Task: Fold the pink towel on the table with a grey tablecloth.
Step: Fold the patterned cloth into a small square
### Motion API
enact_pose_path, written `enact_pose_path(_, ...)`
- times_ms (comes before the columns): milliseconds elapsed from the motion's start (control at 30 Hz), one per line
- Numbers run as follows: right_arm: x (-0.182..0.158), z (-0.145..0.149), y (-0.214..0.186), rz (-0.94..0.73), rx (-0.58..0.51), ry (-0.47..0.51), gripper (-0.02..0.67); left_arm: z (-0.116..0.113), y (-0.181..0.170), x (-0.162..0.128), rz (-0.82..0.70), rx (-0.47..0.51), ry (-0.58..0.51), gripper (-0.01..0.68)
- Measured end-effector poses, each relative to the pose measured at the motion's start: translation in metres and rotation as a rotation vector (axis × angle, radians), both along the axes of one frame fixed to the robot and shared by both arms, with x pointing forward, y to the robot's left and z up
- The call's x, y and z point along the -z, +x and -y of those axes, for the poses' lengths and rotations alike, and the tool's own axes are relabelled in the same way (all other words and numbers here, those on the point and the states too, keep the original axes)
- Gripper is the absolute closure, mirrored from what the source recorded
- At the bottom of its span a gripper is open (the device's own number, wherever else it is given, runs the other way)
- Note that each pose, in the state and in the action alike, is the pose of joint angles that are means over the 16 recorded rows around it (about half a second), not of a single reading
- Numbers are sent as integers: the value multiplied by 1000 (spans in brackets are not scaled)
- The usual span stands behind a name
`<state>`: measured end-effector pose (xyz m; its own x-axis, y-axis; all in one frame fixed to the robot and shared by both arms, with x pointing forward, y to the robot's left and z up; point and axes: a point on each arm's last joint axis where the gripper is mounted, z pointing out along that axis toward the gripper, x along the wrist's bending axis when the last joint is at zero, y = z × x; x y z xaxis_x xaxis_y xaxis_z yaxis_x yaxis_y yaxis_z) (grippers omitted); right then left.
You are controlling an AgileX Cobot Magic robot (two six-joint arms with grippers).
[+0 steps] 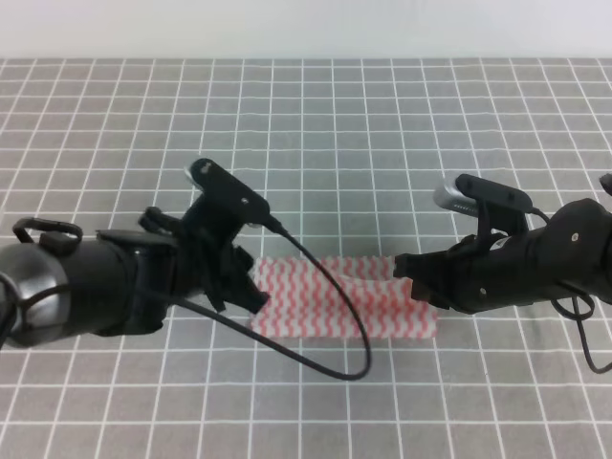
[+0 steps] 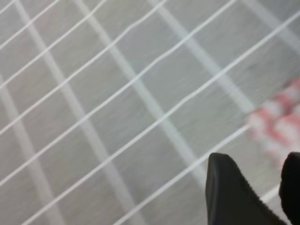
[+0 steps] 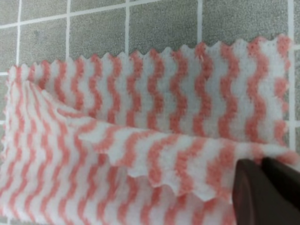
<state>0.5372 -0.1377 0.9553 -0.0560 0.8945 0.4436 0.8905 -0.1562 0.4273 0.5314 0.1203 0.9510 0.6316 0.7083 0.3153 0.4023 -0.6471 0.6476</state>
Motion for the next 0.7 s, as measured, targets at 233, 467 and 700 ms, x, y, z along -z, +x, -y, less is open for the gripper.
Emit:
enact_pose_path(233,0,0,0,4,5,1,654,11,-3,5,-52,68,-88,562)
enact_pose_path(467,0,0,2,17,18,4,585,19,-4,21,-108,127,-108,653)
enact_pose_path(700,-3,2,6,61,52,9,443,19,-3,31,-125,129,-79,673)
